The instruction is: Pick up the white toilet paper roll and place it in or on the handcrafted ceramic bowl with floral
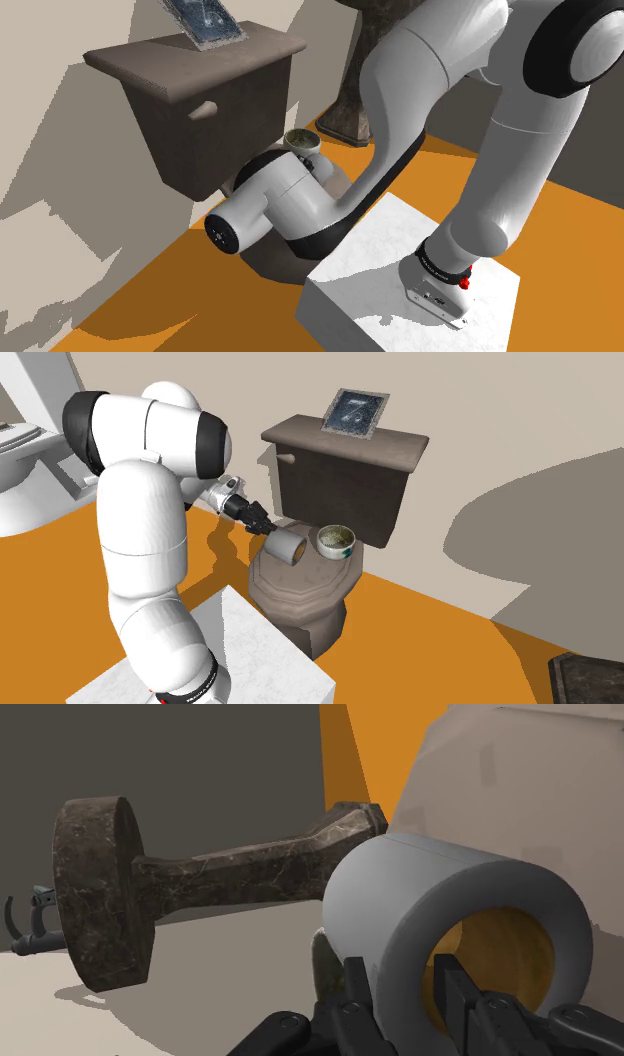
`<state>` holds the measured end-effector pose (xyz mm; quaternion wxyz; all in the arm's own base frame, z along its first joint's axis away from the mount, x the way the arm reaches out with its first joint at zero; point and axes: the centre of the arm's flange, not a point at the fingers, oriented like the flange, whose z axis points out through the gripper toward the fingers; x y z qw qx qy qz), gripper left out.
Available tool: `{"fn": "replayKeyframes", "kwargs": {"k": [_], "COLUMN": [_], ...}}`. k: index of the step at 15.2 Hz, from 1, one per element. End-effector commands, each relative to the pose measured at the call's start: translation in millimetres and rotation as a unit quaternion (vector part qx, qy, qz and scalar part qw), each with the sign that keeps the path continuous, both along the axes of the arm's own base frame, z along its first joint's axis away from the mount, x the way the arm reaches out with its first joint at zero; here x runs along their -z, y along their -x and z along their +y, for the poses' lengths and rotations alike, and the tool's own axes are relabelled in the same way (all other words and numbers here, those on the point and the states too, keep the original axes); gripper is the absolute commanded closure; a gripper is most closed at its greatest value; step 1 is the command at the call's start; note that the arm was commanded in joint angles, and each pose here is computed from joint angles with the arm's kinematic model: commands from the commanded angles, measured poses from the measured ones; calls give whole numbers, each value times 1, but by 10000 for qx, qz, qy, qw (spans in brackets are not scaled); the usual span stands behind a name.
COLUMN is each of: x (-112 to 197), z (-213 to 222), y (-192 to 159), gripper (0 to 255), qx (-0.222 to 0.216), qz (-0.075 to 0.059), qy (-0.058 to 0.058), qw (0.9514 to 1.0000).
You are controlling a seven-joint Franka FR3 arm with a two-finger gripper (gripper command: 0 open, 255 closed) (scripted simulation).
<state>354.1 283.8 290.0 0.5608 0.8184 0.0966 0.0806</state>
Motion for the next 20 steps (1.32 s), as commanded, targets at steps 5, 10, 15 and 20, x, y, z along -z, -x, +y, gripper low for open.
{"fn": "replayKeyframes", "kwargs": {"k": [5, 10, 15, 20], "x": [-32, -59, -85, -111], "z": [0, 0, 0, 0], "y": [0, 0, 0, 0], "gripper": [255, 255, 255, 255], "qx": [1, 1, 1, 1], "qz": [0, 0, 0, 0], "qy": [2, 2, 2, 2], "qw": [10000, 10000, 10000, 10000]}}
